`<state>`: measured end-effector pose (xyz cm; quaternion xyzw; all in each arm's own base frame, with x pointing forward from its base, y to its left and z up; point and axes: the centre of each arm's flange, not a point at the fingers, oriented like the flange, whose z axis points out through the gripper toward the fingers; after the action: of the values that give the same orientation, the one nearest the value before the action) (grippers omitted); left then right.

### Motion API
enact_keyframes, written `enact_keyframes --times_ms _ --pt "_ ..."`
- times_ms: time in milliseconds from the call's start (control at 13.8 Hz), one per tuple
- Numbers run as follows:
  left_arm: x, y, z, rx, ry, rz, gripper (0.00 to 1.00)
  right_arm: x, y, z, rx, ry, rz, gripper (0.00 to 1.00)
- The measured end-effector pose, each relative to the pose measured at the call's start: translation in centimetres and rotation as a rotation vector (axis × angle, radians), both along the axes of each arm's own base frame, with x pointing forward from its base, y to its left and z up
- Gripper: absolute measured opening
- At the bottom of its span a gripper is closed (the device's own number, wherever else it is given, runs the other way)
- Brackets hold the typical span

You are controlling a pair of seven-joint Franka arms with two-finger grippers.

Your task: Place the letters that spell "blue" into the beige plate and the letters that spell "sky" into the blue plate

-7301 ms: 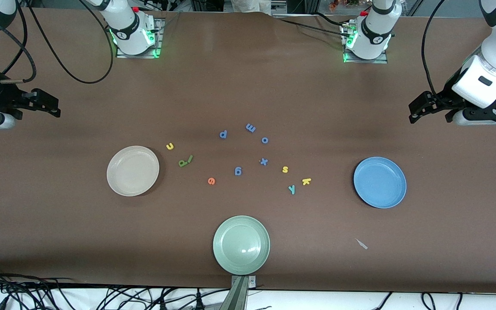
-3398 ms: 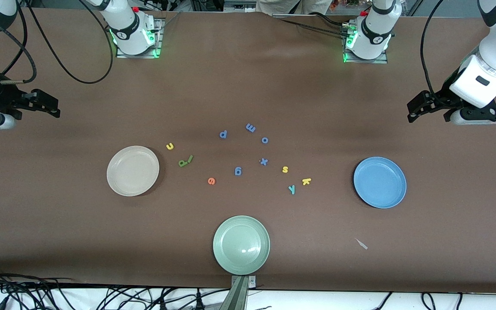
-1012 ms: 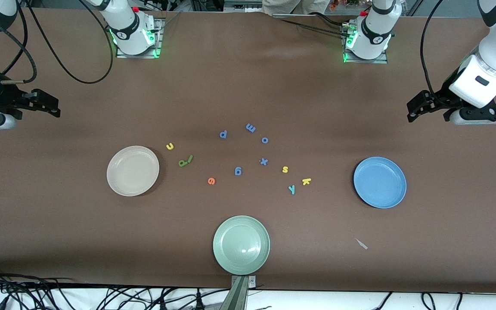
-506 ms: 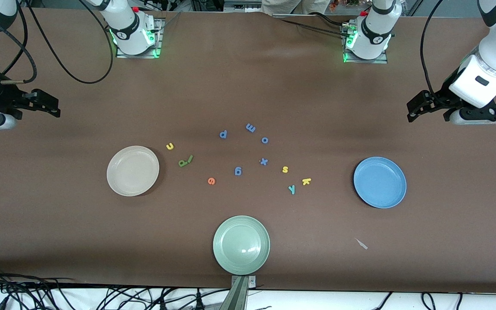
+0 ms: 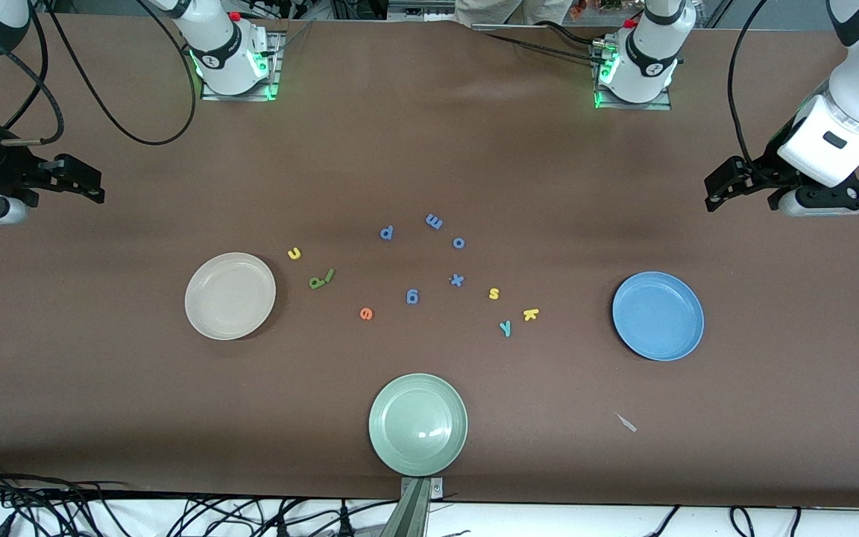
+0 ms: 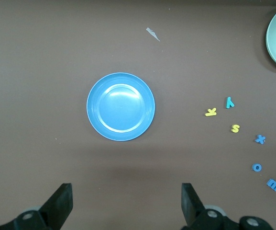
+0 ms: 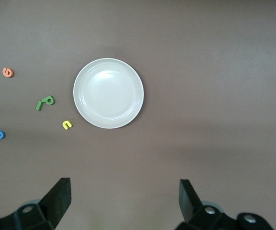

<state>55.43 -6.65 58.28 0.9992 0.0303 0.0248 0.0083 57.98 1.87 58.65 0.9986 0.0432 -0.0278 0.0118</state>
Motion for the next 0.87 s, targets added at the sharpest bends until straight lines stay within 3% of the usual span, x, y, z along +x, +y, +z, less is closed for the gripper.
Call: enact_keyframes --times_ms 867 --pt "0.09 -0.08 -0.31 0.001 0.008 -0.001 1.00 0.01 0.00 0.00 0.000 0.000 0.000 1.00"
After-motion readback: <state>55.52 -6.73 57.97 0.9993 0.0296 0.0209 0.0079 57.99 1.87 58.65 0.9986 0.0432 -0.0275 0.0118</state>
